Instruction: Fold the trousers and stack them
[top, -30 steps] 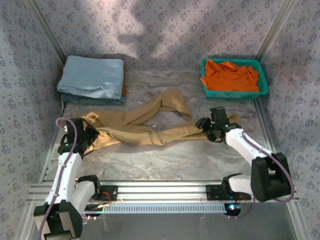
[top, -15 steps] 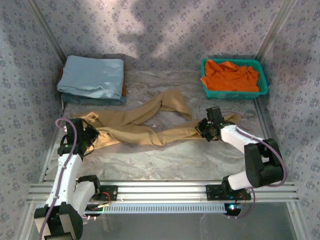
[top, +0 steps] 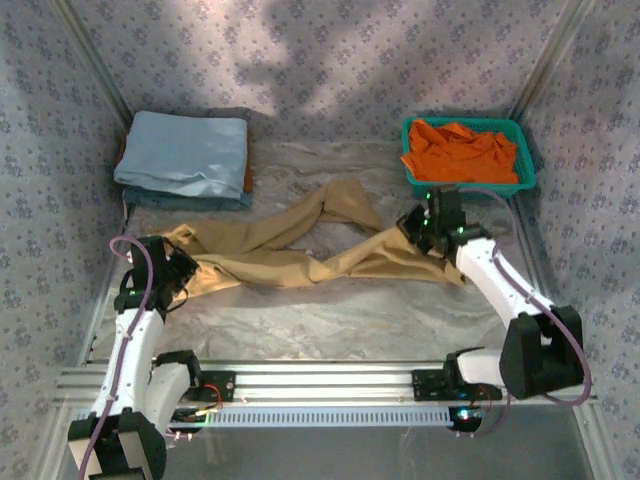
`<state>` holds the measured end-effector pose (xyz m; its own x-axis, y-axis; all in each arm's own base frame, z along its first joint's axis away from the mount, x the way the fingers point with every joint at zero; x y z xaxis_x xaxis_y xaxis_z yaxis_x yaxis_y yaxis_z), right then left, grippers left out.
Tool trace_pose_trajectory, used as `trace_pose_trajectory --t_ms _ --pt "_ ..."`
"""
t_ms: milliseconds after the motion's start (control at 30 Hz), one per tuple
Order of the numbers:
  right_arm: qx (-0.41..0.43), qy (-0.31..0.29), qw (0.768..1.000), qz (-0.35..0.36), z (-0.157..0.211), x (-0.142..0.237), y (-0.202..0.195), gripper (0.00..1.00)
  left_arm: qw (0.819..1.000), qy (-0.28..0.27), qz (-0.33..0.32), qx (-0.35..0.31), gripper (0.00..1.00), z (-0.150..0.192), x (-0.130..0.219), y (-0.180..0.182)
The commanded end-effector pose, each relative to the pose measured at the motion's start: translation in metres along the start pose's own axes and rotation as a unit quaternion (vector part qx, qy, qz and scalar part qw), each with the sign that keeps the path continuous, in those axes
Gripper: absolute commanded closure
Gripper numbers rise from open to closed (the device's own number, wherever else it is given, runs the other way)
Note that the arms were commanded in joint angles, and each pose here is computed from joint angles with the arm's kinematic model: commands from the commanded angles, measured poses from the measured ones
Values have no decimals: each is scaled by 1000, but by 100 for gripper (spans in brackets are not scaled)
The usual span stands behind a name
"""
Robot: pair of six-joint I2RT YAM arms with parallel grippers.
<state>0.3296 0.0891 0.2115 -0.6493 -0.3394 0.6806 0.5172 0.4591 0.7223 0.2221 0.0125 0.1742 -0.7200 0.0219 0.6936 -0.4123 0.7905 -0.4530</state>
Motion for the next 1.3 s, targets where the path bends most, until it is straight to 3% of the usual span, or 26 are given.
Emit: trace_pose_trajectory --t_ms 0,67,133,167,233,367,633,767,900,1167,1200,1267 --pt "-2 -1 1000 10 -37 -26 27 93 1000 -26 8 4 100 -19 2 -8" --pt "-8 33 999 28 -54 -61 41 47 1000 -17 13 9 100 -18 -4 -10" --pt "5 54 997 50 -64 -88 49 33 1000 -7 17 12 100 -16 -10 -10" --pt "10 65 996 61 -67 -96 52 32 1000 -2 17 13 100 -14 -12 -9" --pt "27 66 996 58 -68 -94 57 31 1000 5 17 14 100 -11 -15 -8" --pt "65 23 995 68 -57 -50 40 31 1000 7 14 13 100 -3 -13 -3" --pt "44 -15 990 135 -5 17 -79 36 1000 10 14 5 100 5 -8 2" --pt "2 15 990 141 9 11 -111 39 1000 6 18 0 100 4 -4 0" --pt "-10 37 988 151 17 -12 -116 40 1000 5 21 2 100 2 -1 -2" --pt "-65 36 968 239 10 -51 -141 48 1000 -2 25 6 100 1 4 -3" --pt "-68 31 967 244 8 -53 -143 52 1000 -2 25 6 100 1 5 -3" --pt "-73 24 968 240 5 -53 -144 69 1000 -4 26 6 100 1 6 -3"
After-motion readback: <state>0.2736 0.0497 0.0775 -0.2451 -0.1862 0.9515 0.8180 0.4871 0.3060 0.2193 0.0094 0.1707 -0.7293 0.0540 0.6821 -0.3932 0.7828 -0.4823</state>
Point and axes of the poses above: each hand's point on the last joint's axis, 136 mm out from that joint toward the fingers, its own x axis back along the fingers, its own y axis along the line the jaws close on, z = x × y, the point moved 6 cm from there along x, back along the fingers, and after that the axes turned 12 degrees about -x, right-handed, at the moved point
